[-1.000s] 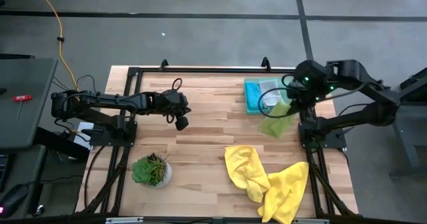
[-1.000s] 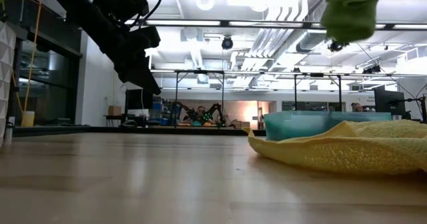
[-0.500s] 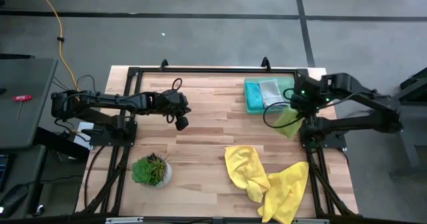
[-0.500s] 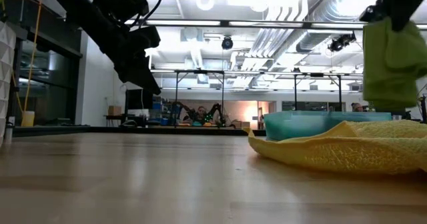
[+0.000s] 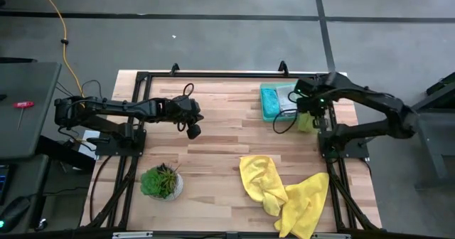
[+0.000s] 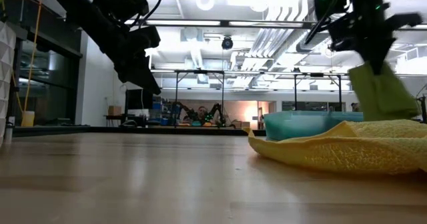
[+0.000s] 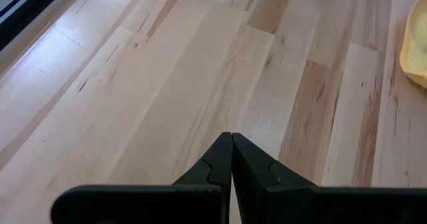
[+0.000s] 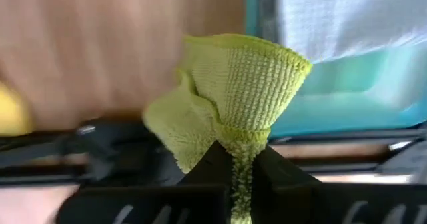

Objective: Fold microfiber towels
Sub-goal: Put the green towel into the green bin

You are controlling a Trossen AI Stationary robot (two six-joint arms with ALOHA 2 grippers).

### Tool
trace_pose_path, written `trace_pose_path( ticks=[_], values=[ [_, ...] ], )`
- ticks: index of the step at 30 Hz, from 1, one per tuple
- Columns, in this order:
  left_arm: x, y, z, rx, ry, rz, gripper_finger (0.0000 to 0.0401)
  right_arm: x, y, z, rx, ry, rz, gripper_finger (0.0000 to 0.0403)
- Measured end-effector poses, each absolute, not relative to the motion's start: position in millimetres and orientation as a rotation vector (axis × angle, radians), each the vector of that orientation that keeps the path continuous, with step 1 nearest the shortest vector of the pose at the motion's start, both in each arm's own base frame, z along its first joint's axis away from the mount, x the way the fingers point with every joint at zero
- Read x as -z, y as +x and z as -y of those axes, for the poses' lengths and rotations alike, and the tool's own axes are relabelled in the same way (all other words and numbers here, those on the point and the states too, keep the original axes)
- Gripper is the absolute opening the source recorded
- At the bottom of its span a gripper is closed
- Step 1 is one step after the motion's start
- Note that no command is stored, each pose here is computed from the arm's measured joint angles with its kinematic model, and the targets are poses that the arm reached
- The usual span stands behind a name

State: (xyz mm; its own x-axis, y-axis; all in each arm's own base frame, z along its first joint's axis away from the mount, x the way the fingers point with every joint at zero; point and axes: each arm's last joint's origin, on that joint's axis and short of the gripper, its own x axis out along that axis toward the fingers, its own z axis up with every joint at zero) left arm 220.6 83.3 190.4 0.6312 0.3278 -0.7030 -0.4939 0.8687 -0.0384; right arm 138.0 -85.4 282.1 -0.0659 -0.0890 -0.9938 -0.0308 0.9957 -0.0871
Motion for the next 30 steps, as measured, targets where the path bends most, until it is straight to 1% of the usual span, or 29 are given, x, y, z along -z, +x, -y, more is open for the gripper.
trace_pose_path(
  ticks=[4,6,9,13,17,26,30],
  values=[
    [-190.4,220.6,-83.3,-0.476,-0.238,-0.752,0.0000,-276.3,150.2,99.4,0.104,-0.215,-1.637,0.0000],
    [-190.4,220.6,-83.3,-0.476,-0.239,-0.752,0.0000,-274.5,153.5,104.2,0.123,-0.243,-1.634,0.0000],
    [-190.4,220.6,-83.4,-0.481,-0.245,-0.750,0.0000,-273.5,153.8,108.1,0.147,-0.261,-1.649,0.0000],
    [-190.4,220.6,-83.4,-0.486,-0.256,-0.748,0.0000,-274.2,148.4,112.7,0.242,-0.246,-1.694,0.0000],
    [-190.4,220.6,-83.4,-0.492,-0.270,-0.744,0.0000,-274.6,143.9,117.3,0.288,-0.244,-1.724,0.0000],
    [-190.4,220.6,-83.4,-0.492,-0.271,-0.744,0.0000,-276.5,145.2,131.4,0.354,-0.354,-1.698,0.0000],
    [-190.4,220.6,-83.4,-0.492,-0.271,-0.744,0.0000,-277.4,145.0,138.6,0.405,-0.359,-1.673,0.0000]
  ],
)
